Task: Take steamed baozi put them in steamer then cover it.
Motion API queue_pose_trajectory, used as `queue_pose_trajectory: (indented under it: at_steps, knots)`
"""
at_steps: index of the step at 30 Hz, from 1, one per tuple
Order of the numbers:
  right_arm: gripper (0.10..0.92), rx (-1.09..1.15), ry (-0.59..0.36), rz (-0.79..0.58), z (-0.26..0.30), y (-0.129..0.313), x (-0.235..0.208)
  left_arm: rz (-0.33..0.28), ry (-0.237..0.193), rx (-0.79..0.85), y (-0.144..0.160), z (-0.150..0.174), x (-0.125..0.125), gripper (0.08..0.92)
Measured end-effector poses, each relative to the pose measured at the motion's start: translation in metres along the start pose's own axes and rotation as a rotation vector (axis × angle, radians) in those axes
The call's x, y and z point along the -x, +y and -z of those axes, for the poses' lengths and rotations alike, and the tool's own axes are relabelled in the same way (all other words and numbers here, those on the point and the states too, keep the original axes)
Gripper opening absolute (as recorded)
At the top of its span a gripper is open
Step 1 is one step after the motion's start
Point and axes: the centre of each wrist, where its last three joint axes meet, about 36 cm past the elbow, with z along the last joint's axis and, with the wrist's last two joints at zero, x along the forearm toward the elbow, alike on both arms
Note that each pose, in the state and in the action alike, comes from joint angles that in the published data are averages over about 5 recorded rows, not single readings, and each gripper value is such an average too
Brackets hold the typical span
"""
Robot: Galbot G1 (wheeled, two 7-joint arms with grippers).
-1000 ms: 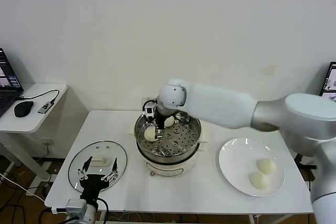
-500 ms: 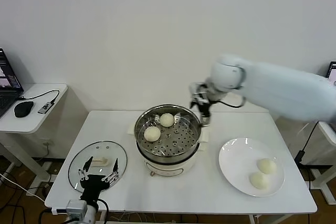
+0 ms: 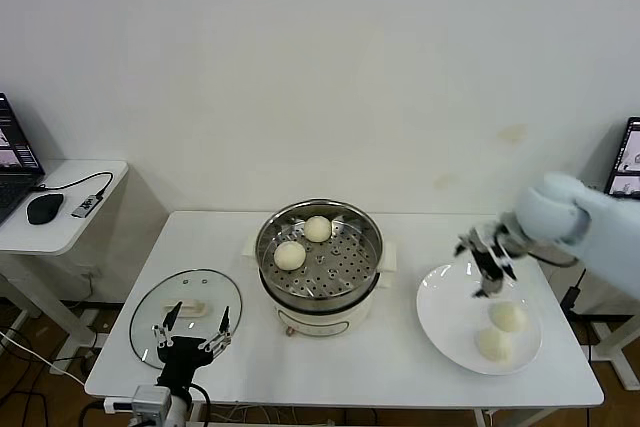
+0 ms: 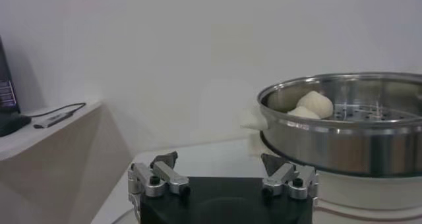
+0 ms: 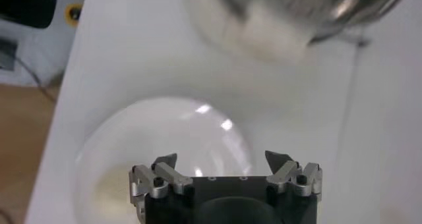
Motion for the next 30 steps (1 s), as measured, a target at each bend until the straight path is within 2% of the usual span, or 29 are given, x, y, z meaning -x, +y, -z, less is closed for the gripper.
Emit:
queue_pose_trajectory:
  at_steps: [13, 30]
  knots:
    - [0.823, 0.048, 0.042, 0.086, -0.036, 0.062, 0.050, -0.001, 0.006, 0.004, -0.003, -0.001, -0.001, 0.823]
    - [0.816, 0.050, 0.068, 0.111, -0.040, 0.073, 0.100, 0.006, 0.007, 0.007, -0.002, -0.002, -0.001, 0.823]
